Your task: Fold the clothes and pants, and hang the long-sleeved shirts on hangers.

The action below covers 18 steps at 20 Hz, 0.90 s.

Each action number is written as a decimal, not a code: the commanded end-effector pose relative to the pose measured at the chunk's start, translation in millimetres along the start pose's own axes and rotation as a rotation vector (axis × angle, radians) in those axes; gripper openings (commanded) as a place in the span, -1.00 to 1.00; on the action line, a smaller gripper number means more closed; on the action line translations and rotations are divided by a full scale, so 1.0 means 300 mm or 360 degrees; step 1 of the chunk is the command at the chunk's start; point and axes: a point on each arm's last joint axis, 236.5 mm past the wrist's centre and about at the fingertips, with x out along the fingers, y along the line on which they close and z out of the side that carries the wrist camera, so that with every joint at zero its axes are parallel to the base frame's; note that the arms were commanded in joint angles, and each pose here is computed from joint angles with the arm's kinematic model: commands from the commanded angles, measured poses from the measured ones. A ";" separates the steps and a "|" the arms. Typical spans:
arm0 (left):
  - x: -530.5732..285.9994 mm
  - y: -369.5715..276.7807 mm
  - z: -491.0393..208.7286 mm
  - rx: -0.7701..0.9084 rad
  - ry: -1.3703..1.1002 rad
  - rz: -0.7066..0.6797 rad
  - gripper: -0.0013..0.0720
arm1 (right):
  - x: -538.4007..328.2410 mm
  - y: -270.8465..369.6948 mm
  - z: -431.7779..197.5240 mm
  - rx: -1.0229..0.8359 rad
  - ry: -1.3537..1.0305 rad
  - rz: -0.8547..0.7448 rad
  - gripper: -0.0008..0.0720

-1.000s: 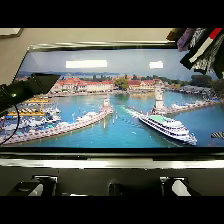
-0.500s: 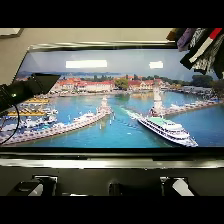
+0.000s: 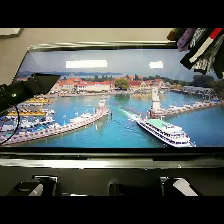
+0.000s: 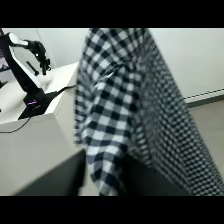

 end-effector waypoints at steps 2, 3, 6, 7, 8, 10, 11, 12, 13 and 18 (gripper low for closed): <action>0.001 0.001 -0.001 -0.0001 0.0001 0.0000 0.70 | -0.114 -0.024 0.124 0.0053 -0.0105 0.0045 0.70; 0.001 0.000 -0.001 -0.0001 0.0002 0.0000 0.70 | -0.164 -0.034 0.177 0.0076 -0.0160 0.0065 0.70; 0.001 0.001 -0.001 0.0000 0.0002 0.0001 0.70 | -0.326 -0.015 0.331 0.0211 -0.0328 0.0241 0.71; 0.001 0.001 -0.001 0.0001 0.0002 0.0001 0.70 | -0.374 0.018 0.365 0.0289 -0.0356 0.0352 0.72; 0.001 0.001 -0.001 0.0001 0.0002 0.0001 0.70 | -0.408 0.060 0.376 0.0390 -0.0340 0.0472 0.72; 0.001 0.001 -0.001 0.0000 0.0002 0.0000 0.70 | -0.454 0.195 0.346 0.0609 -0.0192 0.0777 0.72; 0.001 -0.002 -0.006 0.0000 0.0012 -0.0005 0.70 | -0.480 0.292 0.306 0.0643 -0.0079 0.0966 0.72; 0.001 -0.008 -0.019 0.0001 0.0037 -0.0017 0.67 | -0.516 0.399 0.259 0.0614 0.0026 0.1169 0.72; 0.000 -0.016 -0.037 0.0002 0.0073 -0.0033 0.66 | -0.572 0.521 0.195 0.0511 0.0119 0.1396 0.73; -0.027 -0.003 -0.206 0.0115 0.0419 -0.0022 0.65 | -1.071 0.955 -0.366 -0.0405 0.0626 0.2286 0.73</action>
